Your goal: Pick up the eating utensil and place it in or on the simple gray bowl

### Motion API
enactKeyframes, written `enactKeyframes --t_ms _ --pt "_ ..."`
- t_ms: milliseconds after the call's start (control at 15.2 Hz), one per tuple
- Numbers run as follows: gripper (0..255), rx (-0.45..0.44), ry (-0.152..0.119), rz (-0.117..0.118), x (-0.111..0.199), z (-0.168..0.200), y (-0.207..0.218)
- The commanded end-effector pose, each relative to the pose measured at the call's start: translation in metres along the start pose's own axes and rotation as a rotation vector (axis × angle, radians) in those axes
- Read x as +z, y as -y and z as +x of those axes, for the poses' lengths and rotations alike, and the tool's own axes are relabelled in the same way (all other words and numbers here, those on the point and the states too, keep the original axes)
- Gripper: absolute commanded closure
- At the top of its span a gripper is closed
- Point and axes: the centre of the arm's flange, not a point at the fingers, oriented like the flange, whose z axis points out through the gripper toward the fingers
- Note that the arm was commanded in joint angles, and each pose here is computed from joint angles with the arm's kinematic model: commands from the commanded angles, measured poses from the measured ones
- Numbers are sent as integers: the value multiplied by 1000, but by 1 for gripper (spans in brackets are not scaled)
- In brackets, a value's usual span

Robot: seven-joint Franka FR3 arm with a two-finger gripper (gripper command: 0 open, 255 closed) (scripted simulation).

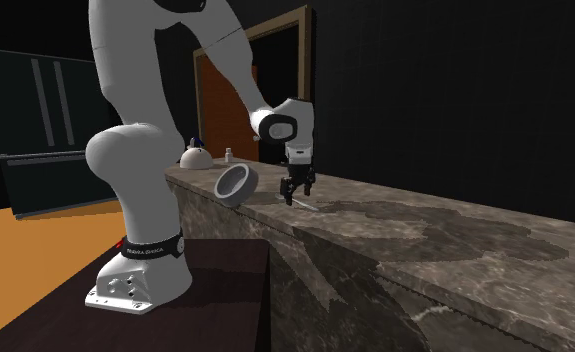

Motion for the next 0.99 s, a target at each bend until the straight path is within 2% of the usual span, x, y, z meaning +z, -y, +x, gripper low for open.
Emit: enactKeyframes --t_ms 0,396,462,924 --pt "0 0 0 1 2 -1 0" --pt "0 0 0 1 2 -1 0" --pt "255 0 0 1 2 -1 0" --pt "255 0 0 1 2 -1 0"
